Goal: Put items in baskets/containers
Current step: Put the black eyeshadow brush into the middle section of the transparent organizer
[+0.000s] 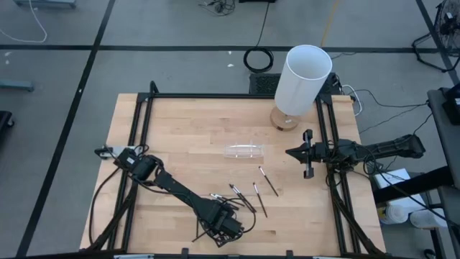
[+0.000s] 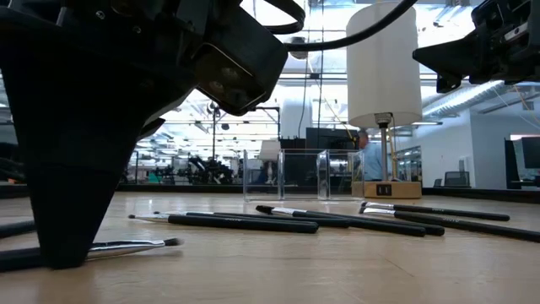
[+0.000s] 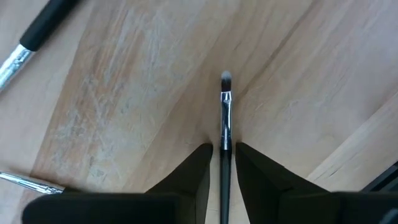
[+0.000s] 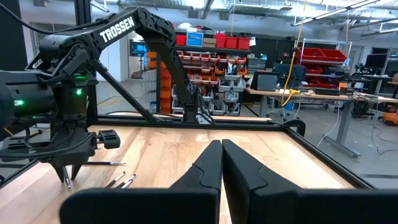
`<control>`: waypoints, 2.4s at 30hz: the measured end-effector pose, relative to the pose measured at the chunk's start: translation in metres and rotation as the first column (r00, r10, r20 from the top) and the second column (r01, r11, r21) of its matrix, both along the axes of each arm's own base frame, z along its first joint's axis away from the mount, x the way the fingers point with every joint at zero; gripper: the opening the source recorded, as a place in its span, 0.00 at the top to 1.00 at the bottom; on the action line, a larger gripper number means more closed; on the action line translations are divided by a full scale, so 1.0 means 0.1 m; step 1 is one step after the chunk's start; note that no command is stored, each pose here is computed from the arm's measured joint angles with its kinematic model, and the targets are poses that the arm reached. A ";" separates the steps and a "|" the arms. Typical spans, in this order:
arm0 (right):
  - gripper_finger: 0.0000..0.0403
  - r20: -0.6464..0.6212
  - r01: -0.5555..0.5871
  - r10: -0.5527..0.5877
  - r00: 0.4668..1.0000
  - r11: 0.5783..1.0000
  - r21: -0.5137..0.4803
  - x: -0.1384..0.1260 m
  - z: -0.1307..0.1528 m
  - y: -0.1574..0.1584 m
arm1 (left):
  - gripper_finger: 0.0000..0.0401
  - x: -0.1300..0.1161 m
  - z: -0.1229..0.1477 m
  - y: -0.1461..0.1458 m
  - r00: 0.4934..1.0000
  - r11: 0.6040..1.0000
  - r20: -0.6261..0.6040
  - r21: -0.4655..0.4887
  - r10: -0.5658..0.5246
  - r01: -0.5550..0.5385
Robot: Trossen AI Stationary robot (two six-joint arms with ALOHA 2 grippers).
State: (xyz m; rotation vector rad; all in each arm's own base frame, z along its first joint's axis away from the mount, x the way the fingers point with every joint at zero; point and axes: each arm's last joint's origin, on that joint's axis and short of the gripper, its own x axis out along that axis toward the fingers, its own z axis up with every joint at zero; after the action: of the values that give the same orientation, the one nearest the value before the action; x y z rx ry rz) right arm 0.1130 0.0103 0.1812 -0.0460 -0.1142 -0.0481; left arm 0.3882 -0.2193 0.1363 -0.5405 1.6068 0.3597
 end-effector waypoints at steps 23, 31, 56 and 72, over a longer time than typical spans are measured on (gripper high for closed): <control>1.00 -0.001 0.000 0.000 1.000 1.000 -0.001 0.00 0.00 0.00 | 0.78 0.10 0.00 0.17 0.999 1.000 0.015 -0.005 -0.029 0.029; 1.00 0.000 0.000 0.000 1.000 1.000 -0.003 0.00 0.00 0.00 | 0.78 0.11 -0.01 0.19 1.000 1.000 0.023 0.005 -0.015 0.015; 1.00 -0.001 0.000 0.000 1.000 1.000 -0.003 0.00 0.00 0.00 | 0.78 0.13 -0.18 0.13 0.979 0.979 -0.027 -0.022 0.201 -0.201; 1.00 -0.001 0.001 -0.001 1.000 1.000 -0.004 0.00 0.00 0.00 | 0.98 0.08 -0.22 0.10 0.985 0.985 -0.001 -0.039 0.170 -0.170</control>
State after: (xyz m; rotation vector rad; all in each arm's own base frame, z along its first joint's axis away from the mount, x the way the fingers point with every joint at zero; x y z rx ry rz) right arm 0.1130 0.0103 0.1811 -0.0497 -0.1128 -0.0485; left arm 0.3962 -0.2098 0.1146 -0.7098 1.5718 0.4556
